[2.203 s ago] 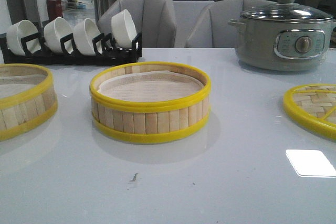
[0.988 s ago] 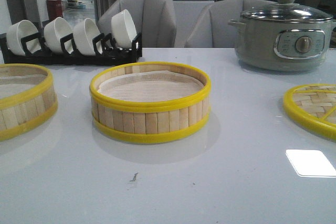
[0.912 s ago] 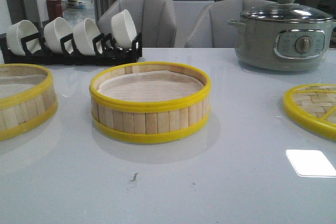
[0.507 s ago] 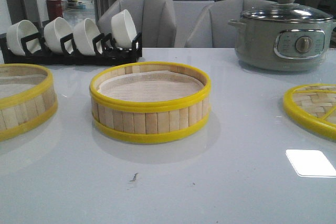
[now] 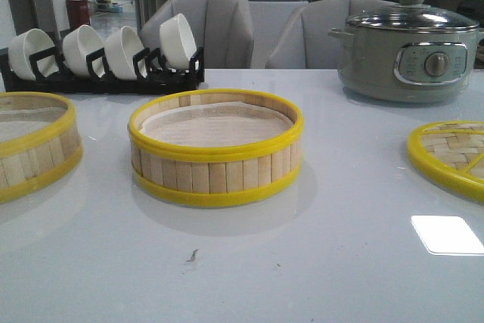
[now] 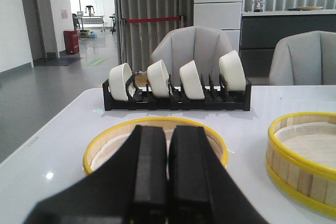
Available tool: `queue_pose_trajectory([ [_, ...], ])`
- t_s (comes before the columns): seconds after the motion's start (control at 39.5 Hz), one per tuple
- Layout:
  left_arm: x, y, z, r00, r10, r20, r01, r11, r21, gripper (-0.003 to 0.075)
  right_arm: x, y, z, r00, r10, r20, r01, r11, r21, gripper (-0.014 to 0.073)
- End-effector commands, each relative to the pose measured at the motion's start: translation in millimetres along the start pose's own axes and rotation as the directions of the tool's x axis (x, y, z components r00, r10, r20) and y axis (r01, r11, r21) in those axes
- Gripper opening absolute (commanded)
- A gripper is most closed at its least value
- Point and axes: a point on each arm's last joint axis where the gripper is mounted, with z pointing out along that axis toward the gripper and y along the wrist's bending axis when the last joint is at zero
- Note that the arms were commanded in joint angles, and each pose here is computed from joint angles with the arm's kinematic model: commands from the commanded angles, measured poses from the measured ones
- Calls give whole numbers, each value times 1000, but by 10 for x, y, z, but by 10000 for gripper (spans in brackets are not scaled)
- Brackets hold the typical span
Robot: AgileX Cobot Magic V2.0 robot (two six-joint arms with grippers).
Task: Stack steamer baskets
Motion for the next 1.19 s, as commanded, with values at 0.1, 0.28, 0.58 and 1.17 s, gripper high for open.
queue_pose_trajectory([
  [0.1,-473,-3,115,998,-51,-27,51,999,-6,89,-133,-2,-29,993,-10,115,9,1000,3,55],
  [0.28,-1150,17,551,969,-31,-244,20,999,-50,89,-133,-2,-29,993,-10,115,9,1000,3,55],
  [0.58,-1924,51,1376,809,38,-587,-91,994,-61,89,-133,-2,-29,993,-10,115,9,1000,3,55],
  [1.17,-1765,70,1621,752,109,-650,-163,986,-23,89,-133,-2,-29,993,-10,115,9,1000,3,55],
])
